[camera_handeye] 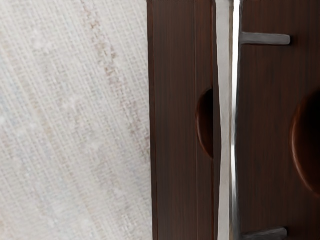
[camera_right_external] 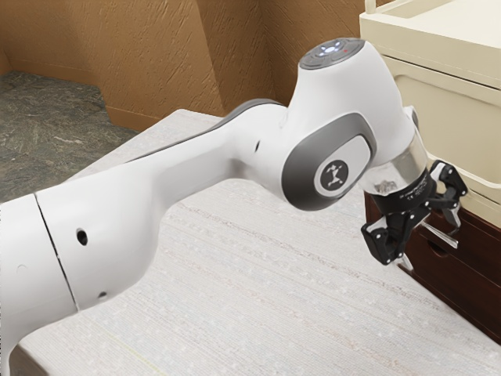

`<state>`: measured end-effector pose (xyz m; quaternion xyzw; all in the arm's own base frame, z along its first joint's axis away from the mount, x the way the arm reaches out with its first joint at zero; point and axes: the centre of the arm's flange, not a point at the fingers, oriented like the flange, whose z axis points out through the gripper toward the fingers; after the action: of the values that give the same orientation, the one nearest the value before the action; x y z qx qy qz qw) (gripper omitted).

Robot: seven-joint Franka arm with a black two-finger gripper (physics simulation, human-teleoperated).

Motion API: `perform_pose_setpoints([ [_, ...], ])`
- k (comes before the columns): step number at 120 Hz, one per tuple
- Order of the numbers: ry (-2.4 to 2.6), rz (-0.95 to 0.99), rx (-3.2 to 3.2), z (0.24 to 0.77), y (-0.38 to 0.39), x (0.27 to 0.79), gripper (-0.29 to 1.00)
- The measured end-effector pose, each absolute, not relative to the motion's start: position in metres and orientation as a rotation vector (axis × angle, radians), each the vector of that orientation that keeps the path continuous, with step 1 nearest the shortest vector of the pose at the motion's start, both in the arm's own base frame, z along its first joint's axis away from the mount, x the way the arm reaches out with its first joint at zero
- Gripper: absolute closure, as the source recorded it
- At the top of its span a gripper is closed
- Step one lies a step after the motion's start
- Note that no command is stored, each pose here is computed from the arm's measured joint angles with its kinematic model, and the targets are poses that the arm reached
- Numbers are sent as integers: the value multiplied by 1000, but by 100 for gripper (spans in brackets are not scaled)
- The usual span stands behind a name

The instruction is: Pull the drawer handle with one arm to open the drawer

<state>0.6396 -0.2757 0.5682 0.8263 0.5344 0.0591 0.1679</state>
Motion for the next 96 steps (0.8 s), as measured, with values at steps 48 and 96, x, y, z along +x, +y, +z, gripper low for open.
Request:
perform_pose_setpoints([
  [48,1520,188,2342,560,-260,651,0],
  [96,1501,178,2346,557,-247,657,0],
])
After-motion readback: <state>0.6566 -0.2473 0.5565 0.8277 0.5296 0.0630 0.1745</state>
